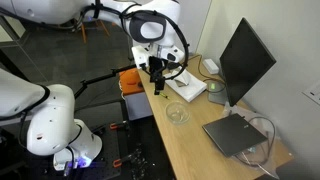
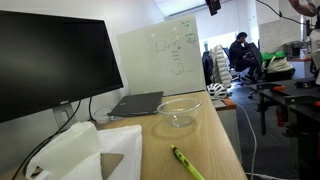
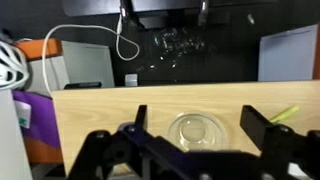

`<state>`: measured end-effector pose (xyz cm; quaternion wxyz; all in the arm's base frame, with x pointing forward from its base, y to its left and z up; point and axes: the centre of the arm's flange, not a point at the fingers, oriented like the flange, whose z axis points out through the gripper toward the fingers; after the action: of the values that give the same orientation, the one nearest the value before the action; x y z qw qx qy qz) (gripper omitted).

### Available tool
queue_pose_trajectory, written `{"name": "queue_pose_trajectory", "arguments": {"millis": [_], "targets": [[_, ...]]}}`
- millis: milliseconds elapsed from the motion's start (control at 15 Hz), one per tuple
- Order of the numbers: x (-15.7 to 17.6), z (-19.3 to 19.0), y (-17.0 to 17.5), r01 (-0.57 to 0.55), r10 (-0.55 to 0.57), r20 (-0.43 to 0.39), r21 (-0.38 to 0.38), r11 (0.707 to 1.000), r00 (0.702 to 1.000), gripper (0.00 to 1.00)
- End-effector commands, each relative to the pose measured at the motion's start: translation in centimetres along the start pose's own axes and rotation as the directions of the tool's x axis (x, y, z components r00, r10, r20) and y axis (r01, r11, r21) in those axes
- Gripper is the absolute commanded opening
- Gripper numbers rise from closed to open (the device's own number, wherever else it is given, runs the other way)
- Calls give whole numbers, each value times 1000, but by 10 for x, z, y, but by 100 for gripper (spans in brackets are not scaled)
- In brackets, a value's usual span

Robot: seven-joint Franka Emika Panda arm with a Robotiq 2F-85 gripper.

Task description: Put the marker in the bowl

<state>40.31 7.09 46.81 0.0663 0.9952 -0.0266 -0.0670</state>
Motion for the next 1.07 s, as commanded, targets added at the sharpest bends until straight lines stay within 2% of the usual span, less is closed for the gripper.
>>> {"name": "queue_pose_trajectory", "arguments": {"millis": [0,333,533,800,1000], "targets": [[0,0,0,0,0,0,0,1000,1000,100],[0,0,0,0,0,0,0,1000,1000,100],[21,25,-40,-195,197,-46,36,980,979,100],[61,91,-122,-377,387,-83,115,919,918,100],[89,145,-177,-507,527,-84,181,843,846,100]]}}
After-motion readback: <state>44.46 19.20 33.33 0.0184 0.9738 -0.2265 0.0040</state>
